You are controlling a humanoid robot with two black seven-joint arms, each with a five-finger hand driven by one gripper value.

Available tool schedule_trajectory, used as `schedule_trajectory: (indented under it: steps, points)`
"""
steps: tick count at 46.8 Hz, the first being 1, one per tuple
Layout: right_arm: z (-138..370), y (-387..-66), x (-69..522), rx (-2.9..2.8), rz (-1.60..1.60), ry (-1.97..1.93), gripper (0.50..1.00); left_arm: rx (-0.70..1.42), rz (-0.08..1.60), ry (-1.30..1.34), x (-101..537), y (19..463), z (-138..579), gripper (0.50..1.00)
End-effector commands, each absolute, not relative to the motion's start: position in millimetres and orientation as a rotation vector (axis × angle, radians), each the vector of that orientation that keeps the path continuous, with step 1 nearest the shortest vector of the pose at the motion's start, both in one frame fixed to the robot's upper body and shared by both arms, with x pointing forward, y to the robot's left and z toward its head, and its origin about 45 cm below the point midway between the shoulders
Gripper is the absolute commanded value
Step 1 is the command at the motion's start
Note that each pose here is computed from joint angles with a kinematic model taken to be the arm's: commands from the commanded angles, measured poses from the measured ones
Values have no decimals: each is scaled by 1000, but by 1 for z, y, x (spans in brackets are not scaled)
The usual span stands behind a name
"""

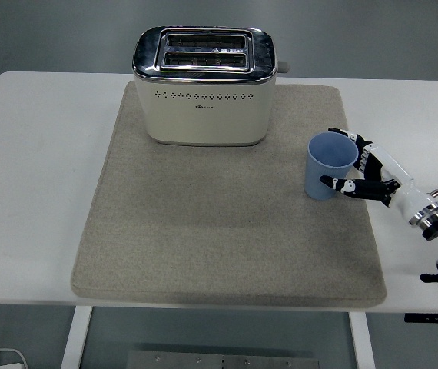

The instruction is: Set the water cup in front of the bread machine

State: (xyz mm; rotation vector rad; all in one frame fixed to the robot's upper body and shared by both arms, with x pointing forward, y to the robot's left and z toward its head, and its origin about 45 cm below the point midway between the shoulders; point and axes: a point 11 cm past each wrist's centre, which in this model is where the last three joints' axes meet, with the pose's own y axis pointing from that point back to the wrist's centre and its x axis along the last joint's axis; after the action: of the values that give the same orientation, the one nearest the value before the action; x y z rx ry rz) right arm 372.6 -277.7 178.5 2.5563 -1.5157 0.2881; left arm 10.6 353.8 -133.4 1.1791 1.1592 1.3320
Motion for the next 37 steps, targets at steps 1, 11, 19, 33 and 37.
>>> schedule_trajectory:
  steps: [1,11,19,33,37]
  points:
    - [180,-273,374,2570,291,-1513,913,1180,1332,1159,11,354,-133,1000]
    - [178,-270,373,2576,282,-1493,913,1179,1333,1158,11,354,-133,1000]
    - [177,-269,372,2581,276,-1485,913,1179,1333,1158,11,354,-133,1000]
    - [178,-271,373,2564,289,-1501,772,1180,1332,1159,11,354,-133,1000]
    - [178,-271,373,2562,294,-1503,670,1180,1332,1159,11,354,-133,1000]
